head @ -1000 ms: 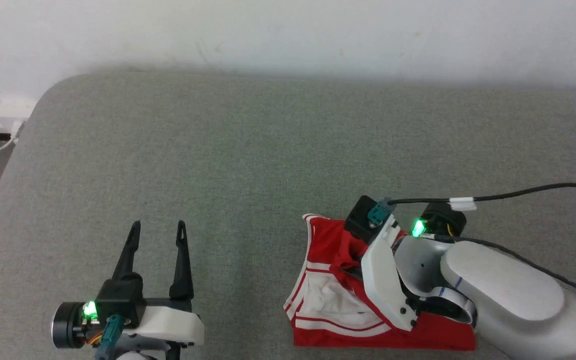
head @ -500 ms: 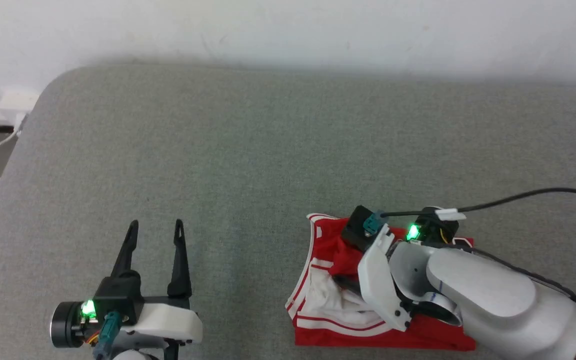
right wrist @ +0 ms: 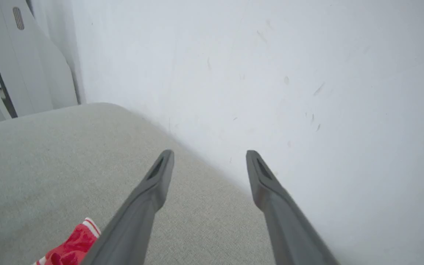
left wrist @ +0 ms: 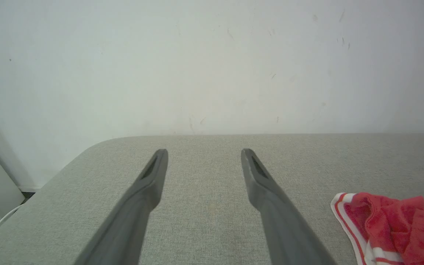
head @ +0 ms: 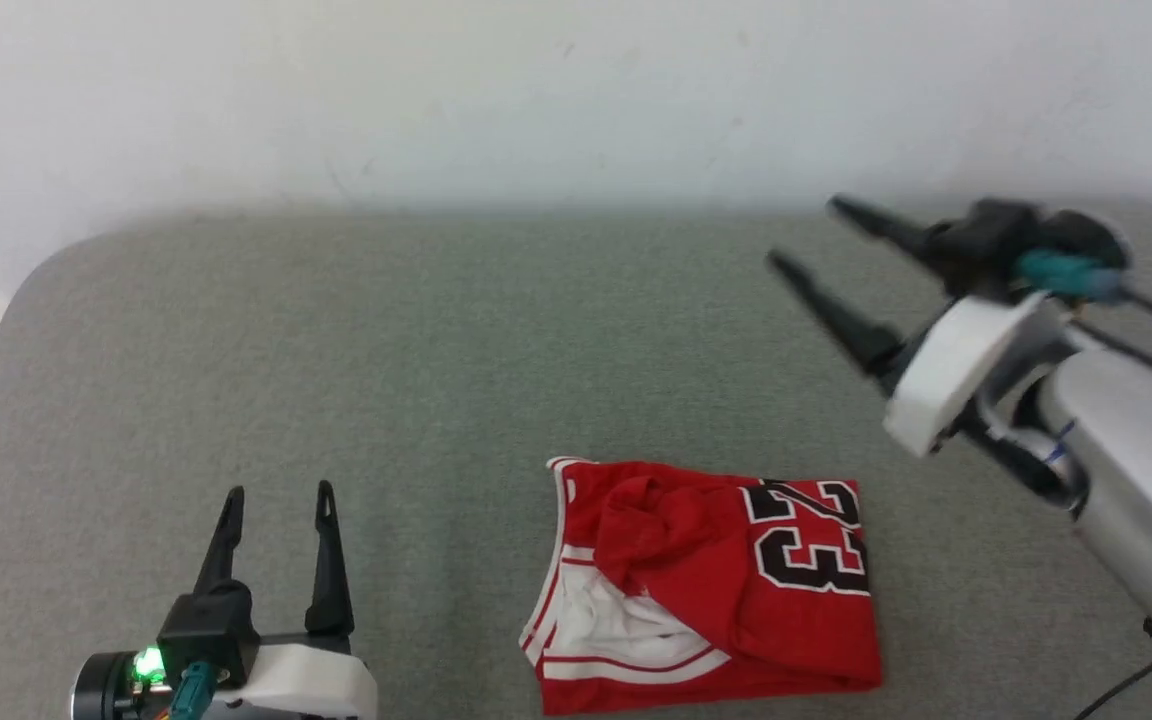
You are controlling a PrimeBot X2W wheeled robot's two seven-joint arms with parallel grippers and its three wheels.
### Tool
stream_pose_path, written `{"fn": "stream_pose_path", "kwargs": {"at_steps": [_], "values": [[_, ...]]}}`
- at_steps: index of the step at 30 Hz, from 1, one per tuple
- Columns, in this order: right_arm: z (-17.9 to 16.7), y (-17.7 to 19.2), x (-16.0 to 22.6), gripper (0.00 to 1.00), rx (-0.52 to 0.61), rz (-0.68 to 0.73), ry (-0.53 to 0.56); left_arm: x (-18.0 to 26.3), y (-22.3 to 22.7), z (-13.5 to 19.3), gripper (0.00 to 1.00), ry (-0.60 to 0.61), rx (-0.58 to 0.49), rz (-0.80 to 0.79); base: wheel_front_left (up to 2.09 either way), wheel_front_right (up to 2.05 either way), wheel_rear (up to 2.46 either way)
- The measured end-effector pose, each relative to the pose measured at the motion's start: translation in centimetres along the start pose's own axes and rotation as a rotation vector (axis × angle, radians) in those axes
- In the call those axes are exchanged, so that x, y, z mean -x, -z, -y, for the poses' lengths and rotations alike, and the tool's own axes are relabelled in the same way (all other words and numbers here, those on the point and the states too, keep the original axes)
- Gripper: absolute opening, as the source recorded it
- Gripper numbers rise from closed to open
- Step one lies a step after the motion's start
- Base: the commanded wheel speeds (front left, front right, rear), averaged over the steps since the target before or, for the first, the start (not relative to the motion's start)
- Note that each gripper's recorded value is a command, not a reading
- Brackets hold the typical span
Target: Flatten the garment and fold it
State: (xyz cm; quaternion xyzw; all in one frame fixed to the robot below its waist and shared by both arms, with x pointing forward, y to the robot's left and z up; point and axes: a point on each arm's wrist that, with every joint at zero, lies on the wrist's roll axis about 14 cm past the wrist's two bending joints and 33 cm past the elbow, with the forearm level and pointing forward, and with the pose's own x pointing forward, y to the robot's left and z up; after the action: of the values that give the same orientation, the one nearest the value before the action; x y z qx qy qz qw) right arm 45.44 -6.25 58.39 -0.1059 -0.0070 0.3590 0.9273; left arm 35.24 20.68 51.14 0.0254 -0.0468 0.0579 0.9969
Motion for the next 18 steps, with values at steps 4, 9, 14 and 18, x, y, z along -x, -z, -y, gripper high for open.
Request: {"fn": "stream_pose_path", "kwargs": {"at_steps": [4, 9, 14, 18], "values": [[4.6, -2.8, 2.8, 1.0, -0.03, 0.178, 0.196, -0.2, -0.8, 0.7, 1.0, 0.023, 0.005, 0.025, 0.0, 0.0, 0.0], [6.7, -3.5, 6.4, 1.0, -0.016, 0.278, 0.36, 0.1, -1.1, 1.1, 1.0, 0.037, 0.008, 0.035, 0.0, 0.0, 0.0], [6.8, -2.2, 9.8, 1.0, -0.123, 0.347, 0.508, 0.5, -1.4, 1.2, 1.0, 0.045, 0.009, 0.044, 0.0, 0.0, 0.0], [5.2, 0.6, 11.7, 1.0, -0.171, 0.32, 0.578, 0.8, -1.5, 0.9, 1.0, 0.039, 0.01, 0.045, 0.0, 0.0, 0.0]]}}
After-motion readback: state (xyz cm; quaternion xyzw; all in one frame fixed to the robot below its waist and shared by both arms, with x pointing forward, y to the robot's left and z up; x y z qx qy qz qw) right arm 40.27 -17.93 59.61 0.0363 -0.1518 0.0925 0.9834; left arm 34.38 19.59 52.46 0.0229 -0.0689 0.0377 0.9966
